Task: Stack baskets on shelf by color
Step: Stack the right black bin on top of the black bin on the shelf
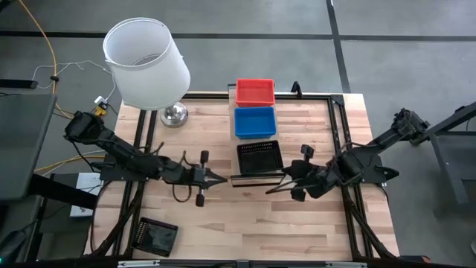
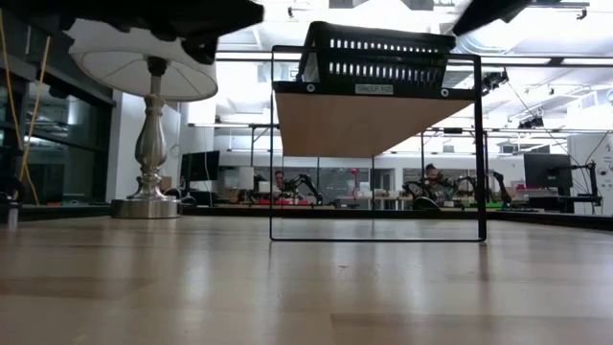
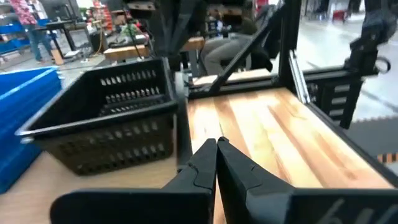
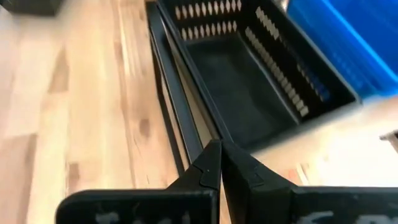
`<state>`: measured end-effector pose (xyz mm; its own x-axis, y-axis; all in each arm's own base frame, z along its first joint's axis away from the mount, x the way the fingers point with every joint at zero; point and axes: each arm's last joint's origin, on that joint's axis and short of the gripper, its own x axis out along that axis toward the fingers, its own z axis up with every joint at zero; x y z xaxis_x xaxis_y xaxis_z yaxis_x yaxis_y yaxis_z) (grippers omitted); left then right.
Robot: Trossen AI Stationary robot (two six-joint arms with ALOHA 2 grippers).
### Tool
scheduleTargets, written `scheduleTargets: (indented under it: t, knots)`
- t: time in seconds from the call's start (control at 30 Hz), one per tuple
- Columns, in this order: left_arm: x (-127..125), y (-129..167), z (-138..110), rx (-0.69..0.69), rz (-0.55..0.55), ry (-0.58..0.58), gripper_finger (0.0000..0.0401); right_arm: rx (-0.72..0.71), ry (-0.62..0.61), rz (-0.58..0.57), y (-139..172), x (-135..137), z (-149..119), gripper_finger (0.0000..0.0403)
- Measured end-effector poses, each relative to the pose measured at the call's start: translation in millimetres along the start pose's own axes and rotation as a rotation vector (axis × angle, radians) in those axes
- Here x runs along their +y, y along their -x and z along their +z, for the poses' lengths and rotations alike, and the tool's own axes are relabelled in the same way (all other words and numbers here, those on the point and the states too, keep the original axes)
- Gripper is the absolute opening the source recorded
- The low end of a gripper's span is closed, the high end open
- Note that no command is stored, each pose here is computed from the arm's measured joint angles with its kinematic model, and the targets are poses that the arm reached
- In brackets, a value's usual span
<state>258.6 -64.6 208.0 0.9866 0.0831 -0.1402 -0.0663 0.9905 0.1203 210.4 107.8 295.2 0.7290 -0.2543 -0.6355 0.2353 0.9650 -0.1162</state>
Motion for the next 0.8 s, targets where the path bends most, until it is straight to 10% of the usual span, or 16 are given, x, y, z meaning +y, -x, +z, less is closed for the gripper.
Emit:
scheduleTargets:
  t: [0.33,0.8]
  knots:
    - [-15,-41,14,-0.018,0.012,0.0,0.0,0.022,-0.032,-0.092,2,-4,-7,0.0]
    - [-19,-68,12,0.017,0.318,0.042,0.0,-0.005,-0.032,-0.13,2,-5,-6,0.0]
